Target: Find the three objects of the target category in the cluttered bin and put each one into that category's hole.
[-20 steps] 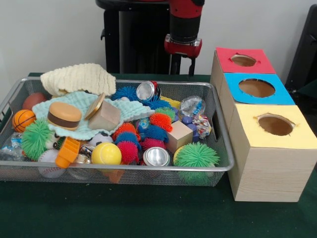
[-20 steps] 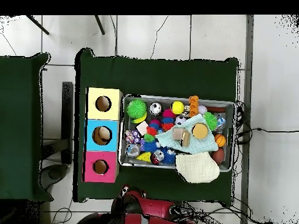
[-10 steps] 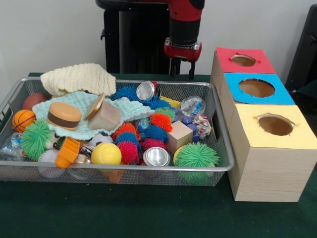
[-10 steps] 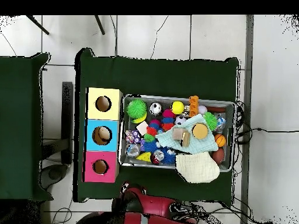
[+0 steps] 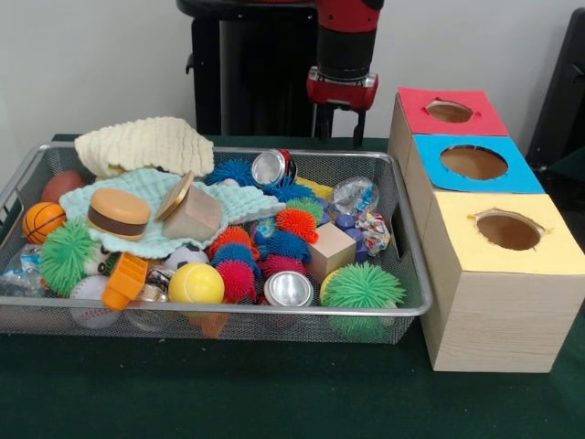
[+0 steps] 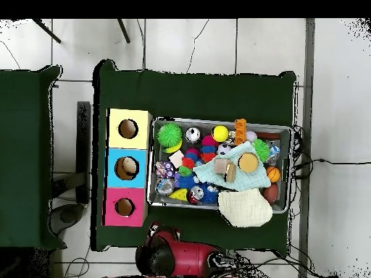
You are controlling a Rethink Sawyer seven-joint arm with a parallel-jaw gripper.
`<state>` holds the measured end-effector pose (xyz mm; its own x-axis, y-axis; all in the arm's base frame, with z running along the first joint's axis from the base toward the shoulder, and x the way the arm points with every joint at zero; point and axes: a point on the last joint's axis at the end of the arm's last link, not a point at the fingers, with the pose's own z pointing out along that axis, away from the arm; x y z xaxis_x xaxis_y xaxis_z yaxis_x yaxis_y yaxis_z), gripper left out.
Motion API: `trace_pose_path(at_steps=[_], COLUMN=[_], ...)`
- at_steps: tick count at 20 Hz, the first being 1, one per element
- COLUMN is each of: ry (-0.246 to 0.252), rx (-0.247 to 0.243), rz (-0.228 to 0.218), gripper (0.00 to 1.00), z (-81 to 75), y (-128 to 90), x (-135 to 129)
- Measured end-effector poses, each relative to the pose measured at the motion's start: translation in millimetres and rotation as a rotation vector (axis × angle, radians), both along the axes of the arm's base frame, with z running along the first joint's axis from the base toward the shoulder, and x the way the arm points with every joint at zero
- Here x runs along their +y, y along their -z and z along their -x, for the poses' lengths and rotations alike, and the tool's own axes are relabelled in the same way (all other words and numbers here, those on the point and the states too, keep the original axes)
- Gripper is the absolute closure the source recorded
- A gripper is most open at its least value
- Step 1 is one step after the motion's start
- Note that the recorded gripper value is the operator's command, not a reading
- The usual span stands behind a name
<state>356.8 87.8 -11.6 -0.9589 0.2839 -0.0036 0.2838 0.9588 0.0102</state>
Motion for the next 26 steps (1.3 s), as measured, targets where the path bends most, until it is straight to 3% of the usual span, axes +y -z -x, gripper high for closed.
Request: trace_pose_path(at_steps=[5,10,15,26], ry=[0.004,0.021,0.033,-0.001], rx=[-0.001,0.014,0.042,0.247], rz=[0.001,0.003,0.008,0.02], gripper=[0.0,0.0,0.0,0.0], z=[-7.4,-26.0,-54.4,-73.0], y=[6,21,35,35], x=[-3,-15,-28,-31])
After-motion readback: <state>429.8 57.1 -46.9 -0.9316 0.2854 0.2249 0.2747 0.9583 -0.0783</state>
